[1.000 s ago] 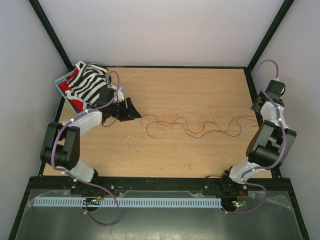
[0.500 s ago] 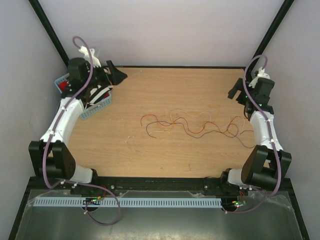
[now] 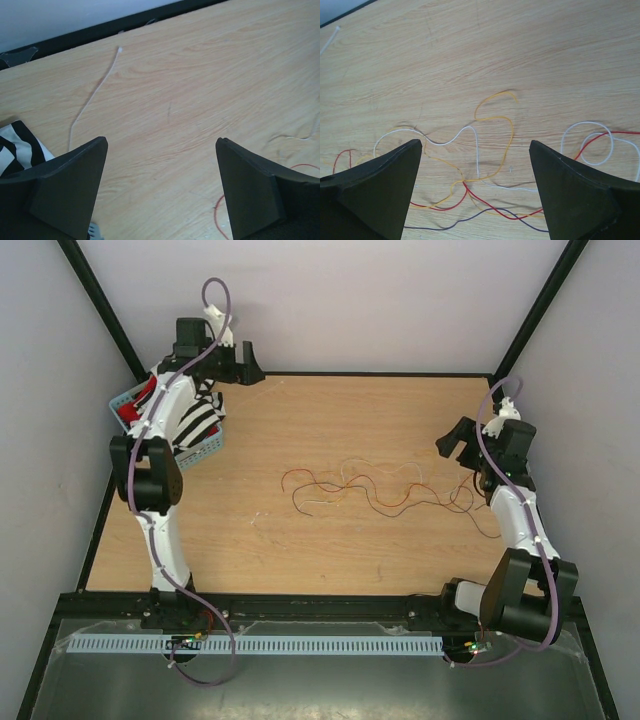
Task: Zip-tie the wires
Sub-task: Straighten the cable at the center of the board, then pick up the ribbon at the center of the board.
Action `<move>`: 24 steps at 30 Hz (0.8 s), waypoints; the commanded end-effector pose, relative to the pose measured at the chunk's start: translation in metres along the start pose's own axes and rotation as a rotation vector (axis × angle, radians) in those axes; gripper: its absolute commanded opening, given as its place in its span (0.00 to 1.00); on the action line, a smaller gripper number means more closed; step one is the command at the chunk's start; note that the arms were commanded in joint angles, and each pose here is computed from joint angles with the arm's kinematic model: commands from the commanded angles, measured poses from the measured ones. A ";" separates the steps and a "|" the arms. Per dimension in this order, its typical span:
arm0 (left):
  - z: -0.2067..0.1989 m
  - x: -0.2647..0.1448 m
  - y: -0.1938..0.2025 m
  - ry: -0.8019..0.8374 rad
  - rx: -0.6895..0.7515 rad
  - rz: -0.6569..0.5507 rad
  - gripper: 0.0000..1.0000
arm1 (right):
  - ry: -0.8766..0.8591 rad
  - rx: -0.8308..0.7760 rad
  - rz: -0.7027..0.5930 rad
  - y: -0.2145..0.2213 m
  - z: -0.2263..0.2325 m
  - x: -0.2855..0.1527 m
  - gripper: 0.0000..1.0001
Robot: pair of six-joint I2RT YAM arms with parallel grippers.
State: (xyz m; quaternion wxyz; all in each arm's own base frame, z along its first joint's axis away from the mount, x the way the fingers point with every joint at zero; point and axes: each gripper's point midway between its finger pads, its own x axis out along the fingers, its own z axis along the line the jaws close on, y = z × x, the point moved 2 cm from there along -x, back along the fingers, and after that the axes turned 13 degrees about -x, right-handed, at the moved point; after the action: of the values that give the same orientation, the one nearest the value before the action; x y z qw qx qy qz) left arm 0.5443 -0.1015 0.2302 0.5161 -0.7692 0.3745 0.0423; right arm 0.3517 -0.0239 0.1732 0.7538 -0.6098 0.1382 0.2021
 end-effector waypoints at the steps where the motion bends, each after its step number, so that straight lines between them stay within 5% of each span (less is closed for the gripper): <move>1: 0.036 0.017 0.015 -0.081 0.062 0.087 0.90 | -0.067 -0.019 -0.077 -0.016 0.012 -0.005 0.99; 24: 0.144 0.097 0.082 -0.248 0.055 0.212 0.82 | -0.062 -0.009 -0.084 -0.025 0.013 -0.007 0.99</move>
State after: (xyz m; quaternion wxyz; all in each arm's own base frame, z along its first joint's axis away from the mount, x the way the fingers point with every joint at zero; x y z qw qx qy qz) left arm 0.6038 -0.0538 0.0652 0.5646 -0.7051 0.3897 0.1794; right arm 0.3536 -0.0155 0.1811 0.7617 -0.6040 0.1071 0.2085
